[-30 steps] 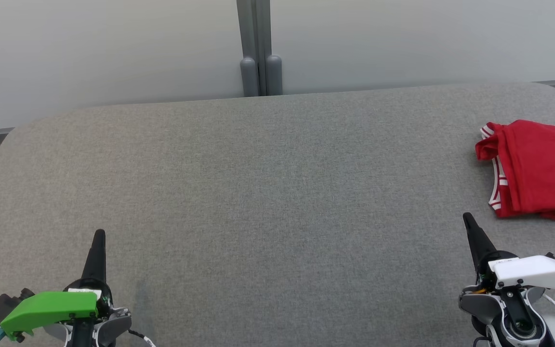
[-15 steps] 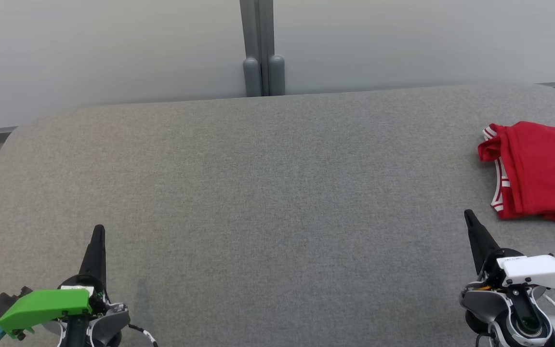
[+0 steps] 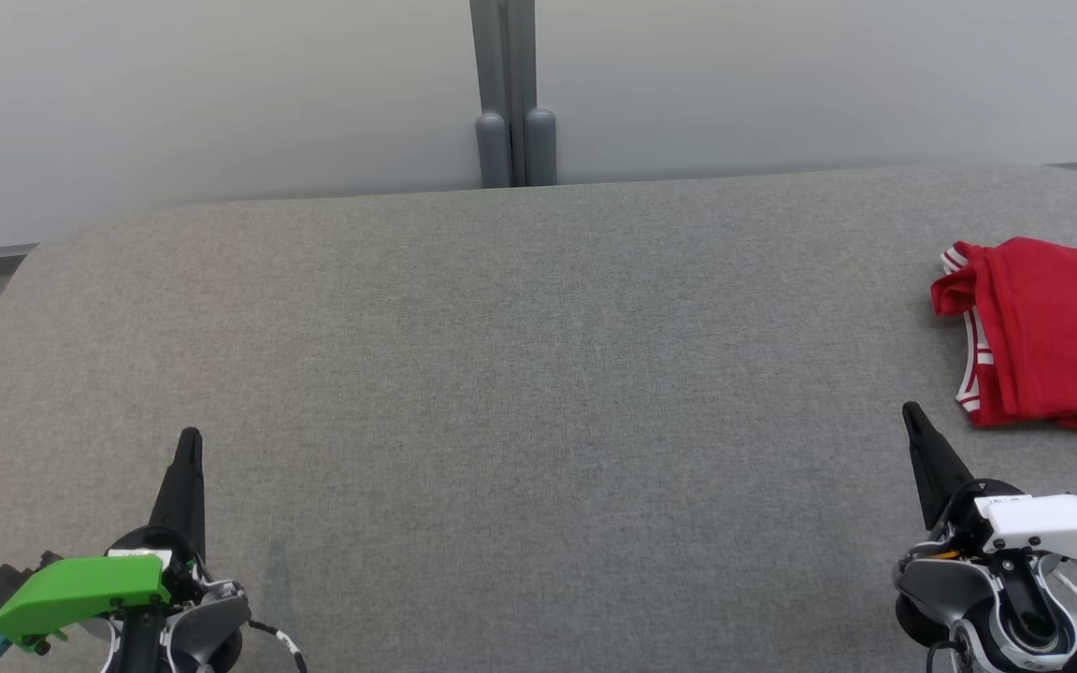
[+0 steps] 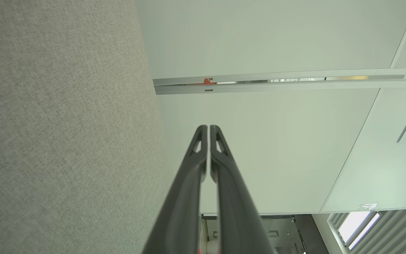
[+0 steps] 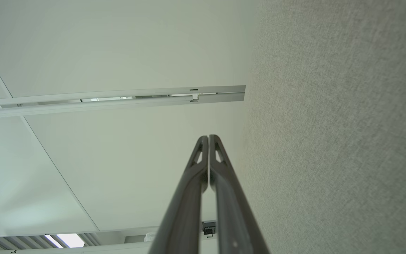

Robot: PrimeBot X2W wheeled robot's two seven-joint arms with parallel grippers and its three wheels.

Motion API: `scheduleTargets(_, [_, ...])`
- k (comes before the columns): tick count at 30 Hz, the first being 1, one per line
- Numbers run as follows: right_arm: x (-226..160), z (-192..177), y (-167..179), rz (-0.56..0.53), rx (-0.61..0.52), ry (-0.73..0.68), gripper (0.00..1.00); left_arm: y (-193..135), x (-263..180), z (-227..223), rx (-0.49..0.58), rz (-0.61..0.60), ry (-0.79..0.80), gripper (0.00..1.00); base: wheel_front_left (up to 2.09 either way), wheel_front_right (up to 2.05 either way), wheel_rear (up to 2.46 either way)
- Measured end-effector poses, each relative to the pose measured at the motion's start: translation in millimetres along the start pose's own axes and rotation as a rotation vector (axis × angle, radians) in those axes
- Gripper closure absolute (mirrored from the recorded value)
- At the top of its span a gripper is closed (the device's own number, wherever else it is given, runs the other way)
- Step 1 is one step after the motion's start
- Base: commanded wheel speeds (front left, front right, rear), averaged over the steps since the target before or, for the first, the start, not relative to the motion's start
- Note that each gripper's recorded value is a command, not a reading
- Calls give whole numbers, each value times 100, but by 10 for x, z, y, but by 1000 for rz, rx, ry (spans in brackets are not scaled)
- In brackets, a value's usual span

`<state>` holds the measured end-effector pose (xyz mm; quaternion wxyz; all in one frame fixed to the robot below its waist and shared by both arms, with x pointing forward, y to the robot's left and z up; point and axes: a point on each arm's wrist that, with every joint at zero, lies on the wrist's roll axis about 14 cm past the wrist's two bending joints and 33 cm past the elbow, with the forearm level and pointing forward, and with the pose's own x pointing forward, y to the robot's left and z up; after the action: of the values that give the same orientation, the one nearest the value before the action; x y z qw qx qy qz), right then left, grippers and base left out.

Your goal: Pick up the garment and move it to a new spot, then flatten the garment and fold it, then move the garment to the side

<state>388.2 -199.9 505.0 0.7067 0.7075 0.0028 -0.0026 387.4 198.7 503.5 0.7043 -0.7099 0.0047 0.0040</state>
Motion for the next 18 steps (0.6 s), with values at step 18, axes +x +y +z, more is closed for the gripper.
scheduleTargets(18, [0,0,1,0,0,0,100,-1,0,0,0,0,0,100,0,0,0])
